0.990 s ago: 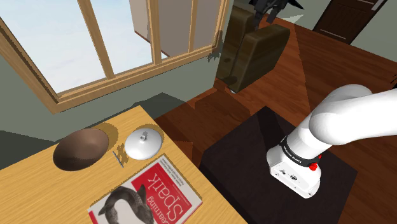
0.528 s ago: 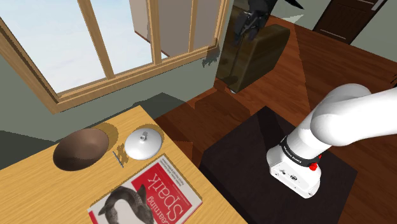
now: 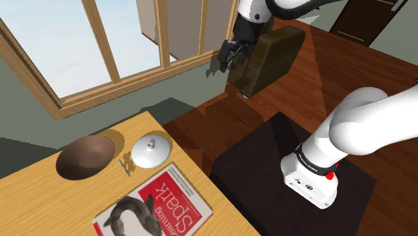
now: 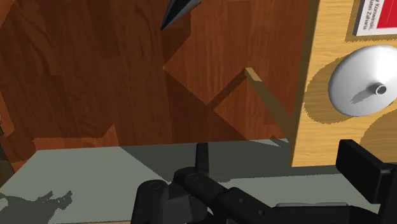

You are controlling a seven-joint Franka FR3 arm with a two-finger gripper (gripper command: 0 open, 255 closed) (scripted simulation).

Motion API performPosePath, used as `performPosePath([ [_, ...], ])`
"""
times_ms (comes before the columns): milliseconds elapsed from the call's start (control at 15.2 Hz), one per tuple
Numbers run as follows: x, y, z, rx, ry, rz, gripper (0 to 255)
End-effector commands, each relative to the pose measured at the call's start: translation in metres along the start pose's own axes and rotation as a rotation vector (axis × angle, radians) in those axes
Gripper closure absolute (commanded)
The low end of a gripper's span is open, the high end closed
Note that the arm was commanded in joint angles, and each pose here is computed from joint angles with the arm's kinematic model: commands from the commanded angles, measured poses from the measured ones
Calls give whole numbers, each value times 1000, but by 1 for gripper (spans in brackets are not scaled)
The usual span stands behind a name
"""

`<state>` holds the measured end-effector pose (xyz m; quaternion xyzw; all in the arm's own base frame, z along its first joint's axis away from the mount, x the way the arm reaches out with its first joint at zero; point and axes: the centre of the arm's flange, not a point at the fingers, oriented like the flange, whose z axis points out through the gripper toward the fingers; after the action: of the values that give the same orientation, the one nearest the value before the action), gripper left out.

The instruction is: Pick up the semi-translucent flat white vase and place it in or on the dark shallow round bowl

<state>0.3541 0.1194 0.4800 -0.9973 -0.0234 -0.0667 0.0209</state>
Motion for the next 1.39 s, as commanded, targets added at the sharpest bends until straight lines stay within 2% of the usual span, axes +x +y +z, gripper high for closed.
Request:
performPosePath([
  [0, -1, -21, 18, 4, 2, -1, 0],
  [1320, 14, -210, 196, 34, 13, -23, 0],
])
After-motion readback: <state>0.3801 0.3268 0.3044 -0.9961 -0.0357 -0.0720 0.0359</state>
